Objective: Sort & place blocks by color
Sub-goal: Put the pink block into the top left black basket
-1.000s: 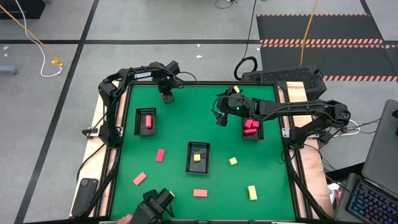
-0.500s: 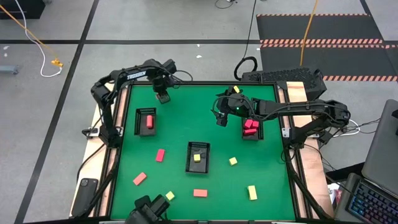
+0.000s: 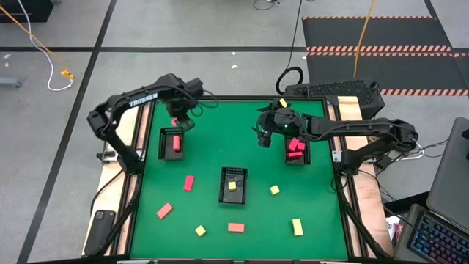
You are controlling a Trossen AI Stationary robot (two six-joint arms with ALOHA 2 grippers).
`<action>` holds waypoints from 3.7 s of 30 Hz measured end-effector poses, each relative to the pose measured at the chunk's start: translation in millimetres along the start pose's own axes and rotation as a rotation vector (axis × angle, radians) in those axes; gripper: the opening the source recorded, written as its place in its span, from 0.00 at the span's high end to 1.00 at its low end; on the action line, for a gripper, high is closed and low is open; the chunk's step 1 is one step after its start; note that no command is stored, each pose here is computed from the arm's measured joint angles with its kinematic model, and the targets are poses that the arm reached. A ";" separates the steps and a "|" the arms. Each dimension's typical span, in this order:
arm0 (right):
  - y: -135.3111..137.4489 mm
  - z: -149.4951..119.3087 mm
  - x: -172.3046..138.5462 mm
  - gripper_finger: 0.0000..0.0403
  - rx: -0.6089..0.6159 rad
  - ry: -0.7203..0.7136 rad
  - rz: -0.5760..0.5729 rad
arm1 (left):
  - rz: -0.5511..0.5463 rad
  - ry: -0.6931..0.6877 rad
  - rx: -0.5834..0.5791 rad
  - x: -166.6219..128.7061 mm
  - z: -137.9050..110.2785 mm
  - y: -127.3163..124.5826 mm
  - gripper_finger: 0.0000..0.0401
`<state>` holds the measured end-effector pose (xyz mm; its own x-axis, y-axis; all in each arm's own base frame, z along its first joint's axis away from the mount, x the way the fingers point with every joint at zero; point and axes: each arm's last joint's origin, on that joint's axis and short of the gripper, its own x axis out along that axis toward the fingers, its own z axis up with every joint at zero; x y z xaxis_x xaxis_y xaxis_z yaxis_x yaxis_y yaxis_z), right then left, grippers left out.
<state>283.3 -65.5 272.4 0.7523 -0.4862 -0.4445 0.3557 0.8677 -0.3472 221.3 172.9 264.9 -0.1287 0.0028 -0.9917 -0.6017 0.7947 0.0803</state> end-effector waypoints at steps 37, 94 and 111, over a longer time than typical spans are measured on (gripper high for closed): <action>-3.9 -1.9 -12.1 0.15 0.042 0.034 0.009 | -0.082 0.154 -0.017 24.6 -70.4 -66.3 0.14; -4.2 -7.4 -18.9 0.15 0.064 0.093 0.046 | -0.131 0.104 -0.156 119.7 -228.5 -237.9 0.48; -4.2 -7.7 -18.9 0.15 0.067 0.096 0.046 | -0.146 0.062 -0.202 121.2 -229.8 -240.1 0.62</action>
<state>263.3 -60.8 276.0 0.7136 -0.4502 -0.5368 0.3602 0.8929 -0.2701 169.0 -157.1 148.5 -0.0734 -0.1455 -0.9866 -0.7622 0.6462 -0.0386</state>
